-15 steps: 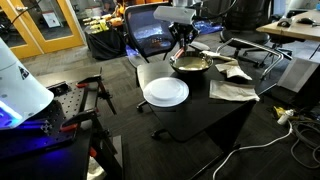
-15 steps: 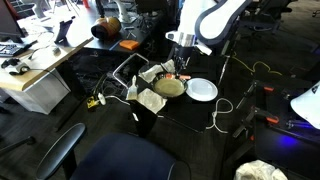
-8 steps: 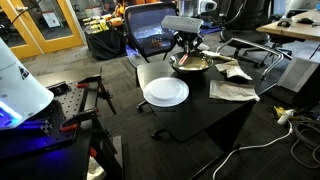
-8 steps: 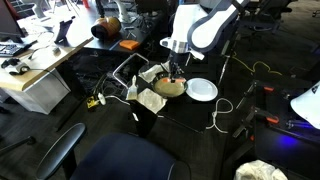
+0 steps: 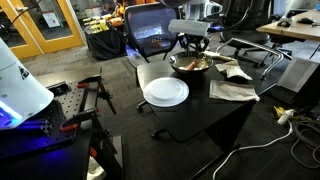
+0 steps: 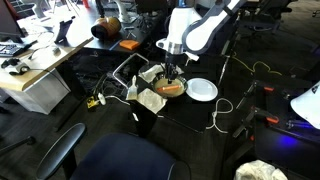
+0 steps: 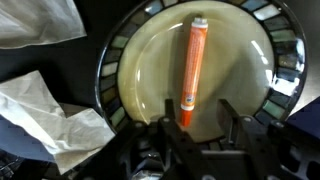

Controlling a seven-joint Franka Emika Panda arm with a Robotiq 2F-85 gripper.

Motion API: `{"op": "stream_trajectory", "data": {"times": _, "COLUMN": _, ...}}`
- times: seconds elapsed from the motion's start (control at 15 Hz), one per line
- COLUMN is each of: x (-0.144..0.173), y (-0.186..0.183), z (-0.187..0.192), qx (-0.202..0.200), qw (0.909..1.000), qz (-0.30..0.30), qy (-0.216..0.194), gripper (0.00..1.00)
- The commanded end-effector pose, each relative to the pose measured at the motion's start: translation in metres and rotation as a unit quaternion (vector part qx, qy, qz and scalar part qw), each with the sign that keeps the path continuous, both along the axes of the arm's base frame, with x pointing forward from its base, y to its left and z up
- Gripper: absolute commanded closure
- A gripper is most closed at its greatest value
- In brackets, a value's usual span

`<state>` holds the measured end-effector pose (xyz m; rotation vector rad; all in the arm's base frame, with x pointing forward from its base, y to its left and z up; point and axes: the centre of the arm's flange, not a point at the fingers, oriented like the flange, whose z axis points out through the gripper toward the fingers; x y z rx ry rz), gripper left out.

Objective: Pick the marker and put it in the bowl

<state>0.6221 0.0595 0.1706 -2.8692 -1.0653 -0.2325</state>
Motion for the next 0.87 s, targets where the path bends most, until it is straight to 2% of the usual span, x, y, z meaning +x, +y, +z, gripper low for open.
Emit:
{"op": "stream_trajectory", "data": {"times": 0.0, "x": 0.0107, "y": 0.0008, "z": -0.0010, "qx": -0.005, "qw": 1.0000, "qz": -0.005, "qy": -0.005, "gripper": 0.19}}
{"op": "stream_trajectory", "data": {"times": 0.2, "x": 0.0116, "y": 0.0003, "z": -0.0005, "qx": -0.003, "qw": 1.0000, "qz": -0.006, "qy": -0.006, "gripper": 0.00}}
{"op": "stream_trajectory", "data": {"times": 0.8, "x": 0.0064, "y": -0.0006, "z": -0.0019, "qx": 0.001, "qw": 1.0000, "qz": -0.001, "qy": -0.003, "gripper": 0.00}}
